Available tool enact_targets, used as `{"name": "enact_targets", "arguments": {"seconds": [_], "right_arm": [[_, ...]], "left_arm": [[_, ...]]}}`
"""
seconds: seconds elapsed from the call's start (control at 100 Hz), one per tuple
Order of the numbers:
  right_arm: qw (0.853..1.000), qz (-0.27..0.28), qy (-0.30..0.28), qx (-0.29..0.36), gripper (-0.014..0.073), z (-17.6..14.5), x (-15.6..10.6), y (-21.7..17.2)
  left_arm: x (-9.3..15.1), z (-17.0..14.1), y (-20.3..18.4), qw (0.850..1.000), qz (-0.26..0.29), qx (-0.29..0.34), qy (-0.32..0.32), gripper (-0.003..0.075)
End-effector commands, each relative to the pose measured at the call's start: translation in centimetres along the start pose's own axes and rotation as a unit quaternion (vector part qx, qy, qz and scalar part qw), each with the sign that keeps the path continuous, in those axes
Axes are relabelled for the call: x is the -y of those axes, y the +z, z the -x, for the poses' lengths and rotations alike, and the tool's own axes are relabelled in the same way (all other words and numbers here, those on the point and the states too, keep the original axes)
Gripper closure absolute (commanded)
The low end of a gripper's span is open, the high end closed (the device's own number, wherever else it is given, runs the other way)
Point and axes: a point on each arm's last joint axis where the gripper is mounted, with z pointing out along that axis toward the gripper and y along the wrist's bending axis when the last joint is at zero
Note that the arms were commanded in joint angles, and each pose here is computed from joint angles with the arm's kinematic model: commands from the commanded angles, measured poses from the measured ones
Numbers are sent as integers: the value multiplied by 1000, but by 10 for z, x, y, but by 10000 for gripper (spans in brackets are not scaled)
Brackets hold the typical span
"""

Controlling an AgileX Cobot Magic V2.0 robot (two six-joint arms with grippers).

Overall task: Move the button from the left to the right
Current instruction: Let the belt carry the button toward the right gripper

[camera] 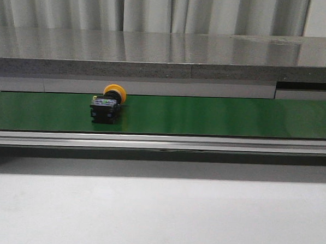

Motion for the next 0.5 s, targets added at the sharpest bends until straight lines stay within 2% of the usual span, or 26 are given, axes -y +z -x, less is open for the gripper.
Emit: {"name": "enact_targets", "arguments": {"seconds": [0.0, 0.12, 0.32, 0.49], "right_arm": [[997, 8, 1, 73, 652, 17, -2, -3], [995, 12, 1, 99, 652, 23, -3, -5], [991, 17, 1, 133, 652, 57, -8, -11], [996, 12, 0, 86, 652, 88, -12, -8]], "left_arm": [[-1, 14, -1, 999, 2, 45, -1, 741], [-1, 14, -1, 999, 2, 45, -1, 741], [-1, 14, -1, 999, 2, 45, -1, 741], [-1, 14, -1, 999, 2, 45, -1, 741]]}}
